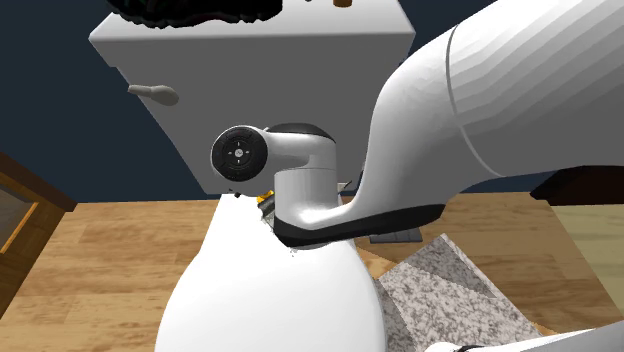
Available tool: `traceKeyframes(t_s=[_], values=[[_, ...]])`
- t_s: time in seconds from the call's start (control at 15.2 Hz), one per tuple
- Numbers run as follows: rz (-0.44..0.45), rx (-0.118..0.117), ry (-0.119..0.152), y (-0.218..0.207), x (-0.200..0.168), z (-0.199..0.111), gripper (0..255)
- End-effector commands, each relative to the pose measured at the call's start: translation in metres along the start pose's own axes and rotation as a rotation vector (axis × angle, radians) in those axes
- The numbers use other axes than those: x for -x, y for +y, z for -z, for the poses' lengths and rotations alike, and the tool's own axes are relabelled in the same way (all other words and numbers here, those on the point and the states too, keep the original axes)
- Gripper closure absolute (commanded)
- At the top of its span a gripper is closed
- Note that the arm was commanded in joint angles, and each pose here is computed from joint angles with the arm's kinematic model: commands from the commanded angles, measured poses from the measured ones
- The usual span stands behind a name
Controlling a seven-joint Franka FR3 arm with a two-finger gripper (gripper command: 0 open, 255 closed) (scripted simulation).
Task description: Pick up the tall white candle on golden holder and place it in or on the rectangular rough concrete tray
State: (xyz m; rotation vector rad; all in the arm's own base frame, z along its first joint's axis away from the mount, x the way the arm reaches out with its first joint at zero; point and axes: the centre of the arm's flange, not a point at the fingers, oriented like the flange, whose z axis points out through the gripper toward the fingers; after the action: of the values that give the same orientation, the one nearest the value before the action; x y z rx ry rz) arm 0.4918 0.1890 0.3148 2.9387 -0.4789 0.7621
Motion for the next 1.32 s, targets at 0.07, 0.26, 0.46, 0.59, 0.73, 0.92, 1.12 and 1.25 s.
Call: traceKeyframes(t_s=[0.07, 0.26, 0.46, 0.59, 0.73, 0.92, 1.12, 1.25], values=[[0.0, 0.0, 0.0, 0.0, 0.0, 0.0, 255], [0.0, 0.0, 0.0, 0.0, -0.002, 0.005, 255], [0.0, 0.0, 0.0, 0.0, -0.01, 0.018, 255], [0.0, 0.0, 0.0, -0.001, -0.015, 0.028, 255], [0.0, 0.0, 0.0, -0.001, -0.02, 0.037, 255], [0.0, 0.0, 0.0, -0.001, -0.028, 0.051, 255], [0.0, 0.0, 0.0, -0.001, -0.036, 0.065, 255], [0.0, 0.0, 0.0, -0.001, -0.041, 0.074, 255]])
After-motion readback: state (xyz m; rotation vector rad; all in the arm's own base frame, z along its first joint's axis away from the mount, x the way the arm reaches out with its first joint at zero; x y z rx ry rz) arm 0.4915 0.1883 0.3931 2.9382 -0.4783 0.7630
